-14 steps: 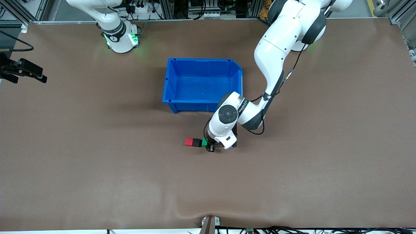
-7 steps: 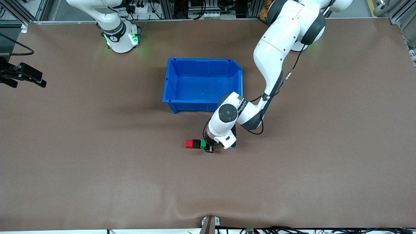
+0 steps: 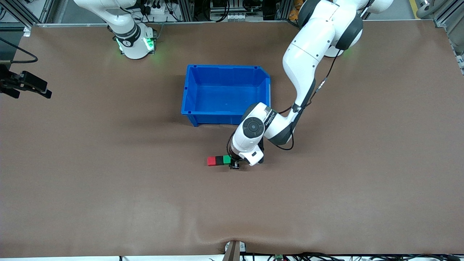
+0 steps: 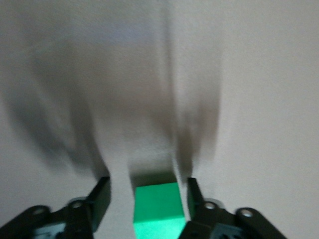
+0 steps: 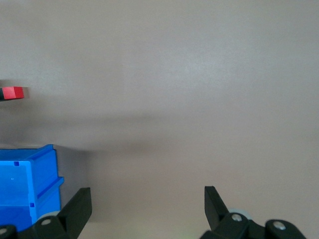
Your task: Attach green and red cubes to black cube
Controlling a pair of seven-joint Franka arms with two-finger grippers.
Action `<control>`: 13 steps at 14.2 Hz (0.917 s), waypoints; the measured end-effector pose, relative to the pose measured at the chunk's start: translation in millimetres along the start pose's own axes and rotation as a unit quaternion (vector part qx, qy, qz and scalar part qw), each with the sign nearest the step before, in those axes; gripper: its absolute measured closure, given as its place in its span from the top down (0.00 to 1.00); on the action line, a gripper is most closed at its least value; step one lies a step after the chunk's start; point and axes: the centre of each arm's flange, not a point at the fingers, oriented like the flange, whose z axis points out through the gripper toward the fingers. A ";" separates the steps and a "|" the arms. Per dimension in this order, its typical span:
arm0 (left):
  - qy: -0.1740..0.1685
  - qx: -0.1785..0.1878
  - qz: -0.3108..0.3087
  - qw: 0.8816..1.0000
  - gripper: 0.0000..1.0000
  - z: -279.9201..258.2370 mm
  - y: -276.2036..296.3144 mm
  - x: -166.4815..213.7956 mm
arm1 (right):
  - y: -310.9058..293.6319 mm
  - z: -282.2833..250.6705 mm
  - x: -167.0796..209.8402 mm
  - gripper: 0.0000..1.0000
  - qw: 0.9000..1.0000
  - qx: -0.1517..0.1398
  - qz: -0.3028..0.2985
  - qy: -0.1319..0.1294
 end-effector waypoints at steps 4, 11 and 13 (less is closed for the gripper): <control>0.008 0.008 0.033 0.999 1.00 -64.3 12.7 -6.5 | -0.2 0.5 0.1 1.00 1.000 0.000 0.000 -0.001; 0.018 0.020 0.229 0.973 1.00 -282.0 60.1 85.9 | 0.4 1.0 0.2 1.00 1.000 0.000 0.001 -0.001; 0.020 0.034 0.280 0.959 1.00 -328.2 60.4 118.2 | 0.5 0.9 0.2 1.00 1.000 0.000 0.001 -0.001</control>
